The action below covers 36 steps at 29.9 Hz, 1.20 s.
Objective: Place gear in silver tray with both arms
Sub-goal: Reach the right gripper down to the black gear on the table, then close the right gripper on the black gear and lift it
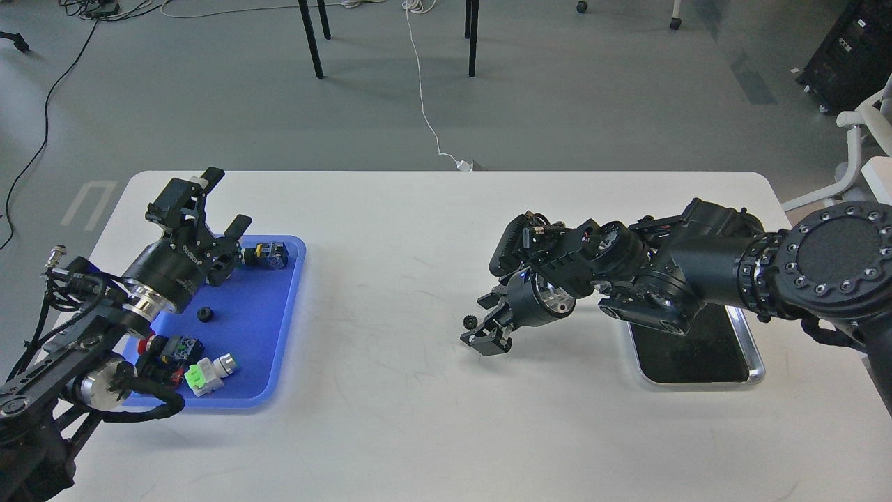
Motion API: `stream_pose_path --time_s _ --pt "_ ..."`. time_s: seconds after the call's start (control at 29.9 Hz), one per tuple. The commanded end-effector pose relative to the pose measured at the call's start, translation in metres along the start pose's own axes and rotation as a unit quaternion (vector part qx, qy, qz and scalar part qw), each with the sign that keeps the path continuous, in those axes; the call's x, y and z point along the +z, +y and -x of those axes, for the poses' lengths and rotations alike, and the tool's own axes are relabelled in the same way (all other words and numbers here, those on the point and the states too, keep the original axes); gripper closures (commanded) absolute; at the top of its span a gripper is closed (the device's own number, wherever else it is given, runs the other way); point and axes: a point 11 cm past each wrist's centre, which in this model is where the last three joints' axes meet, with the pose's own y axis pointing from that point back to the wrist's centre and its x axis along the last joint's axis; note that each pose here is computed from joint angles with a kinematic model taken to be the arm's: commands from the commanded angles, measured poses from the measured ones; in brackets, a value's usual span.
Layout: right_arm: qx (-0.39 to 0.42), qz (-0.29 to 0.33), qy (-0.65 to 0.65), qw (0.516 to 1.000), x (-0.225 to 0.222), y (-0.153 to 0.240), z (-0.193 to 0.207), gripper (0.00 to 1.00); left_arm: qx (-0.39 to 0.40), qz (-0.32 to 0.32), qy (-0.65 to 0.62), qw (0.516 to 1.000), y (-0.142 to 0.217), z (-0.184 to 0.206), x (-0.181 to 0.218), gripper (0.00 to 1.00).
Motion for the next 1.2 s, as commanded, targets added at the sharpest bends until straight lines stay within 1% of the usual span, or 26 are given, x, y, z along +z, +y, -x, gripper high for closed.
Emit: stream_pose_path --time_s 0.0,0.07,0.1,0.43,0.47,0.6,0.67,0.94,1.17 --pt "0.01 0.001 0.002 1.0 0.0006 -0.0002 -0.0013 0.37 0.0 0.001 0.0 1.0 -0.0001 -0.0001 0.0003 0.02" --pt "0.011 0.001 0.002 1.0 0.001 0.0 -0.0017 0.44 0.0 0.001 0.0 1.0 -0.0001 -0.0001 0.0003 0.02" --pt "0.012 0.001 0.002 1.0 0.0005 -0.0002 -0.0017 0.46 0.0 0.001 0.0 1.0 -0.0001 -0.0001 0.0003 0.02" --pt "0.012 -0.002 0.0 1.0 -0.0012 -0.0016 0.0001 0.46 0.0 0.001 0.0 1.0 -0.0001 -0.0001 0.0003 0.02" --pt "0.012 -0.002 0.0 1.0 -0.0012 -0.0016 0.0001 0.47 0.001 0.0 -0.001 1.0 0.0001 -0.0008 0.0006 0.02" --pt "0.012 -0.001 0.0 1.0 -0.0008 -0.0014 0.0 0.64 0.0 0.0 0.0 1.0 0.0001 -0.0006 0.0006 0.02" --pt "0.011 -0.001 0.0 1.0 -0.0008 -0.0014 0.0002 0.7 0.001 0.001 0.0 1.0 -0.0001 -0.0003 0.0003 0.02" --pt "0.01 -0.002 -0.001 1.0 -0.0012 -0.0016 0.0006 0.86 0.001 0.001 0.0 1.0 -0.0001 -0.0003 0.0003 0.02" --pt "0.016 0.001 0.003 1.0 0.0008 0.0014 -0.0068 0.87 0.001 0.0 0.0 1.0 0.0004 -0.0003 -0.0002 0.02"
